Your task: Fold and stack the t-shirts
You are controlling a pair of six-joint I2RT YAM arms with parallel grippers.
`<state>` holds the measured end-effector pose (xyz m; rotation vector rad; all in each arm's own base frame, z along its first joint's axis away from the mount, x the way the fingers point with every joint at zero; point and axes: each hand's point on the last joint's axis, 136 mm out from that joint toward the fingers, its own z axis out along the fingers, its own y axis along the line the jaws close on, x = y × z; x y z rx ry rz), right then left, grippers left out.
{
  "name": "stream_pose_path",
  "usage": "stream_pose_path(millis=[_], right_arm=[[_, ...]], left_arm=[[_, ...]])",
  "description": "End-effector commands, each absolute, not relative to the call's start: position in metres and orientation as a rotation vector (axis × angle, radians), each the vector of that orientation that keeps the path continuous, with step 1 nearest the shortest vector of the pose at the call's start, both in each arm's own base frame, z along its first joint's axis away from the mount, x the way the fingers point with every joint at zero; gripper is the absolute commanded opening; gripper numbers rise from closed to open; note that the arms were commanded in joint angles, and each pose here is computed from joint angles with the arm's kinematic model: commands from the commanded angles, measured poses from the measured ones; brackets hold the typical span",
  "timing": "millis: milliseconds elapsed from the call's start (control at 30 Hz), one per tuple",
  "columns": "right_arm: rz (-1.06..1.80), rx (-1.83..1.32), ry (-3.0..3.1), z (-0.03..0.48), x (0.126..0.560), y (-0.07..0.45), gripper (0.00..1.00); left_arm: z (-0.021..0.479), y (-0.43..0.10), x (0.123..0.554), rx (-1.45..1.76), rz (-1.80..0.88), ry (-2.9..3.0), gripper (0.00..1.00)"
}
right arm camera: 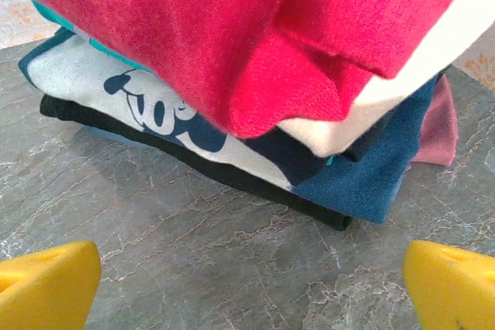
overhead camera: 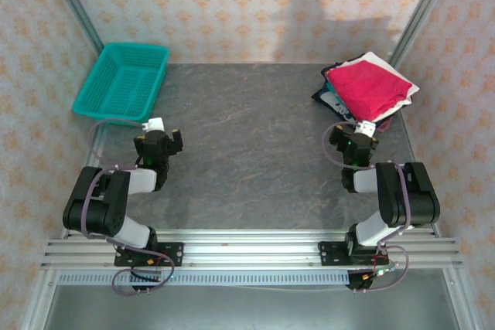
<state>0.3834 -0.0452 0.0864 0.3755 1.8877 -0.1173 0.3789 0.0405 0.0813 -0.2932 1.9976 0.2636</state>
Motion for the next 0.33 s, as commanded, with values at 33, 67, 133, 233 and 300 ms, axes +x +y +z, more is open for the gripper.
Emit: stream_pose_path(millis=[33, 67, 133, 233, 300], right_arm=[[-0.170, 0.436, 1.831, 0.0958, 0.3813, -0.0529, 0.99], [-0.176, 0.438, 1.830, 0.0963, 0.3817, -0.0535, 0.99], [-0.178, 0.440, 1.830, 0.0967, 0.3827, -0.0535, 0.99], [-0.183, 0.439, 1.830, 0.0966, 0.3823, -0.0533, 0.99], [-0.183, 0.437, 1.832, 0.0962, 0.3817, -0.0529, 0.99]], left_arm=[[0.0977, 0.0412, 0.3860, -0.274, 0.272, 1.932, 1.00], [0.0979, 0.0412, 0.3861, -0.274, 0.271, 1.931, 1.00], [0.0976, 0.0416, 0.3860, -0.275, 0.272, 1.932, 1.00], [0.0975, 0.0414, 0.3860, -0.274, 0.272, 1.932, 1.00], [0.0976, 0.0413, 0.3860, -0.274, 0.272, 1.932, 1.00]])
